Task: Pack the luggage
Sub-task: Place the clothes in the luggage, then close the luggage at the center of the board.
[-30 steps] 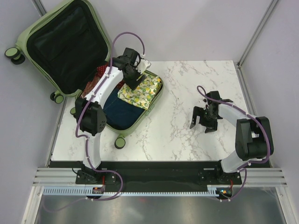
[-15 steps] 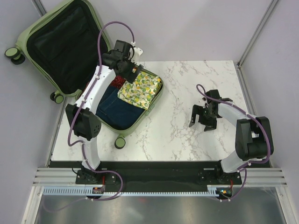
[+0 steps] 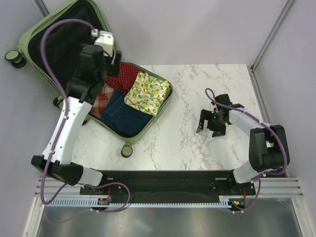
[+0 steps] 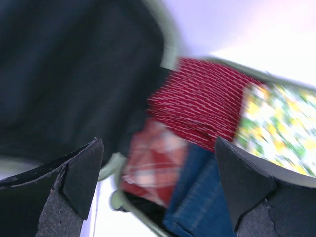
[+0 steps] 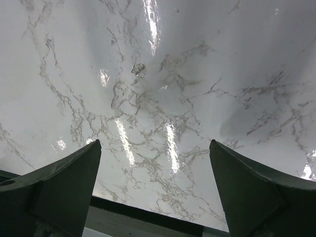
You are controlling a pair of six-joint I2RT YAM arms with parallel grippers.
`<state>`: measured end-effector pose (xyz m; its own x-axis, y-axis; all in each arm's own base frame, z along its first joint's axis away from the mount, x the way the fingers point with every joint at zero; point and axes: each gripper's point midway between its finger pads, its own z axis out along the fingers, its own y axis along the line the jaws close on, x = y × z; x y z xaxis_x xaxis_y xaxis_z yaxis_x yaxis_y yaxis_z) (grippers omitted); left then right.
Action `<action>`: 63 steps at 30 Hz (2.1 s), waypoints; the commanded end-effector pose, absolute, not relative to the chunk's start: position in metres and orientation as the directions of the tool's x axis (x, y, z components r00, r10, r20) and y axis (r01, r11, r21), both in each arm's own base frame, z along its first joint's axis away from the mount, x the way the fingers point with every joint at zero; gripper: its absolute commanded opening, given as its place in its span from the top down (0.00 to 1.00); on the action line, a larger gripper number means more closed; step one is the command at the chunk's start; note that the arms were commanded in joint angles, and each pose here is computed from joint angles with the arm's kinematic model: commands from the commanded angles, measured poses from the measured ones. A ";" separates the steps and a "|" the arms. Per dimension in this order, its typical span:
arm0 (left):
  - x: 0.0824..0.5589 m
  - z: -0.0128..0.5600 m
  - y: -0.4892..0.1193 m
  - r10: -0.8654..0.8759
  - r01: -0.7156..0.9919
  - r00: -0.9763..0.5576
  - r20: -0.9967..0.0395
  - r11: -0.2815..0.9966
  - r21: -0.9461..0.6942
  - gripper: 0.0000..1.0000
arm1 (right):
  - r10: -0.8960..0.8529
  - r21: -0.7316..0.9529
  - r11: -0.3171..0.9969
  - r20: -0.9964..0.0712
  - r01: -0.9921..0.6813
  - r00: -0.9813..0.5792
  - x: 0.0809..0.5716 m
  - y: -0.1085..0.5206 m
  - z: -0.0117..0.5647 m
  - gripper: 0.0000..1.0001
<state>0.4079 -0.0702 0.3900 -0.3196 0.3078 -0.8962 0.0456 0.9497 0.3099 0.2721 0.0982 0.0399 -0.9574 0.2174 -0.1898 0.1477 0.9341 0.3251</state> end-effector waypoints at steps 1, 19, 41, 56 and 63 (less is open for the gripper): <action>0.387 0.436 0.013 0.143 -0.377 -0.227 -0.963 0.899 0.223 0.00 | 0.219 0.368 0.923 -0.260 0.113 -0.941 0.288 0.108 0.058 0.02; 0.357 0.447 0.197 -0.076 -0.685 -0.052 -0.996 0.728 -0.020 0.00 | 0.157 0.364 0.929 -0.235 0.063 -0.959 0.284 0.123 0.055 0.02; 0.427 0.416 0.239 -0.077 -0.642 -0.072 -0.994 0.766 -0.013 0.30 | 0.088 0.340 0.940 -0.191 0.018 -0.978 0.285 0.162 0.046 0.02; 0.435 0.401 0.223 -0.058 -0.551 -0.087 -0.995 0.834 -0.001 0.98 | 0.069 0.330 0.944 -0.180 0.006 -0.981 0.288 0.175 0.043 0.02; 0.422 0.391 0.194 -0.051 -0.460 -0.079 -0.996 0.888 -0.009 0.98 | 0.062 0.327 0.945 -0.181 -0.001 -0.981 0.287 0.174 0.044 0.02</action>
<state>0.4183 0.2289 0.3827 -0.0886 -0.0895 -0.9920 -0.5974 0.8017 -0.0190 0.2778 0.1715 0.0360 -0.9866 0.0553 -0.1533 0.0019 0.9445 0.3284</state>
